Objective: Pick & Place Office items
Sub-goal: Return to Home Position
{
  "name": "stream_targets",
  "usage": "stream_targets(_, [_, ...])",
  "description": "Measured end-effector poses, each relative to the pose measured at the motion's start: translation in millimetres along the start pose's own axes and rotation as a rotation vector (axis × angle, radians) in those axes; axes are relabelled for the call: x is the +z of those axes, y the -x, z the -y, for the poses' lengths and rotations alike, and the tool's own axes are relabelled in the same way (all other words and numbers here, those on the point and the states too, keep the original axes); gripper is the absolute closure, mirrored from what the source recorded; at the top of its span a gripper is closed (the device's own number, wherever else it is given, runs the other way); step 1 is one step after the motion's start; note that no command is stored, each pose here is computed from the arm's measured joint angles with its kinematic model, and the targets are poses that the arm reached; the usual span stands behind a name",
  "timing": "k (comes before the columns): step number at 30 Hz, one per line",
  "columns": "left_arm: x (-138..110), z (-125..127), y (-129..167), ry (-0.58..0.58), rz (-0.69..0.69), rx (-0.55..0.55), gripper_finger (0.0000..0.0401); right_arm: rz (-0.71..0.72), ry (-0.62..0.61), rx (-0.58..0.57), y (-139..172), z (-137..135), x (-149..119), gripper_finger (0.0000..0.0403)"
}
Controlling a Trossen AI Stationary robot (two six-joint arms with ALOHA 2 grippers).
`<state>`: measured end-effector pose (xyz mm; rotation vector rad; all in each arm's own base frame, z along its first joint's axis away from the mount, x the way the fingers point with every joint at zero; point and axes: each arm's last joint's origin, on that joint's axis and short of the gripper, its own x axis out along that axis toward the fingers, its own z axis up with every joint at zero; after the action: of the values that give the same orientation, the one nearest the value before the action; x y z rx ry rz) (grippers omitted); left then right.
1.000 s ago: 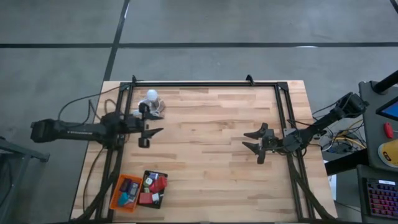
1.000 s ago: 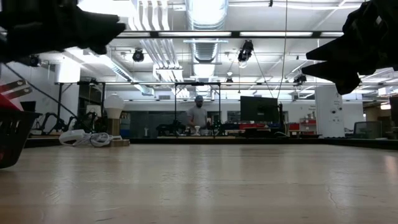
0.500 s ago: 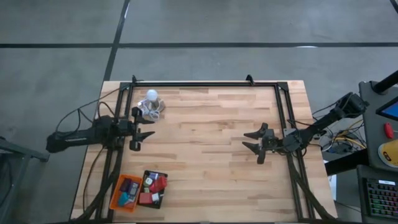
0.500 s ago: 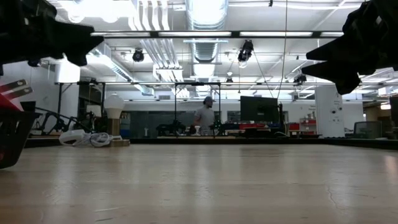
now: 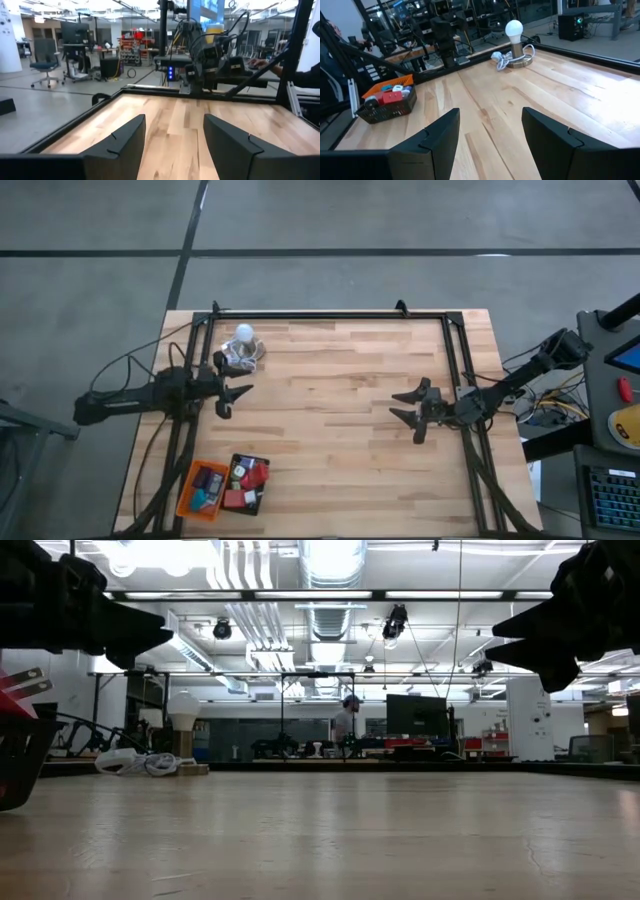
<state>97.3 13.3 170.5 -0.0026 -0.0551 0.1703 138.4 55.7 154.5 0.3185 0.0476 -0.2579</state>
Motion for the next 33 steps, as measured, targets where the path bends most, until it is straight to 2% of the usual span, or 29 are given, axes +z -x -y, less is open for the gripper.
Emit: stream_targets(33, [-0.6,0.0,-0.2,-0.008,-0.007,0.000,0.0197,-0.002,0.002,-0.002,-0.1,0.2,-0.2,0.0193])
